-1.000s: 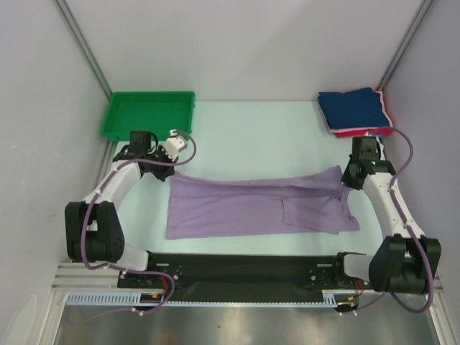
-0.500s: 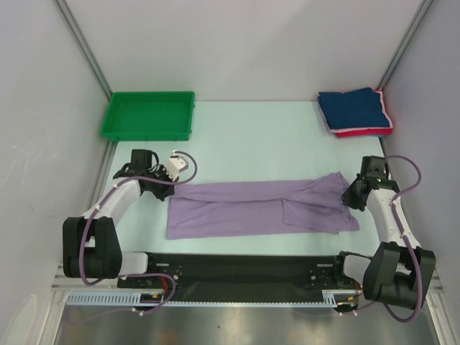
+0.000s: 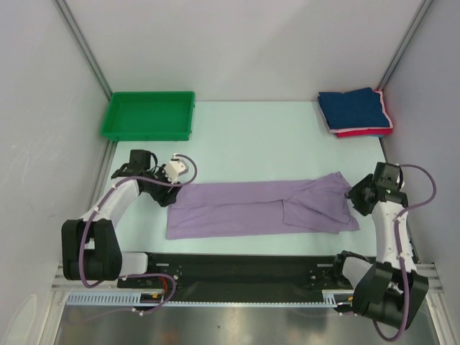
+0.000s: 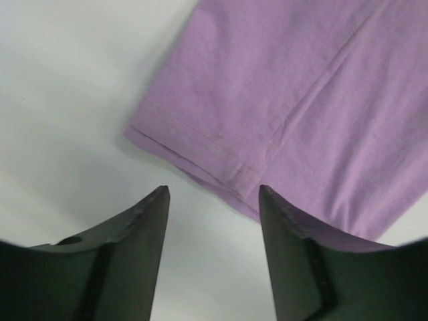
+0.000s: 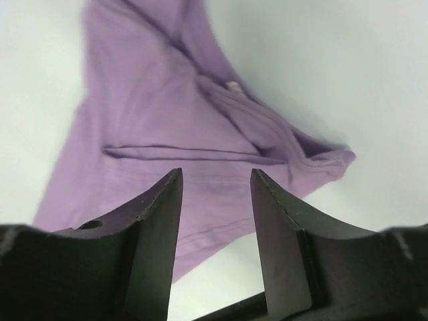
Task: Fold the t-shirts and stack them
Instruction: Fold the tshirt
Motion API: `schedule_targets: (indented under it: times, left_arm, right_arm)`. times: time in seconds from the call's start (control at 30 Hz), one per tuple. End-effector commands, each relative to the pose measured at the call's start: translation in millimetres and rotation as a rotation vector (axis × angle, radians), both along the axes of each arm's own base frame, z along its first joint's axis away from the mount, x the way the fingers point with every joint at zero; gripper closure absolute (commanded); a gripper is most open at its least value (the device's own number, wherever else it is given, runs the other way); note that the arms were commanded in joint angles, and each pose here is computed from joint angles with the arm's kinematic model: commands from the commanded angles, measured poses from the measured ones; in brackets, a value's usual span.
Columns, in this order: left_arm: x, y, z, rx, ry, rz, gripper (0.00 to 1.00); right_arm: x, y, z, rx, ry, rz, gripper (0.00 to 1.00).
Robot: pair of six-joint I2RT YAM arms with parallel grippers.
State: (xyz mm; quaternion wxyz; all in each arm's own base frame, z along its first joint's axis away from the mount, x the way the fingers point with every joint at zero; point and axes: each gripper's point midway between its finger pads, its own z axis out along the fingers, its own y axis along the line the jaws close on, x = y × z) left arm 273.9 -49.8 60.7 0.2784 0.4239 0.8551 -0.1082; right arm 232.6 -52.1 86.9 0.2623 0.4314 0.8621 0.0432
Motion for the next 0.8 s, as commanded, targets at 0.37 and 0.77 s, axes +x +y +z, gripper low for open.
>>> schedule_targets:
  times: [0.37,0.77]
  left_arm:
    - [21.2,-9.0,31.1,-0.126,-0.002,0.088,0.37]
    - [16.6,-9.3,26.6,-0.128,0.001,0.085,0.36]
  right_arm:
    - [88.5,111.2,11.5,-0.096,0.044,0.585,0.44]
    - [94.6,120.9,-44.3,-0.115,0.224,0.659,0.62]
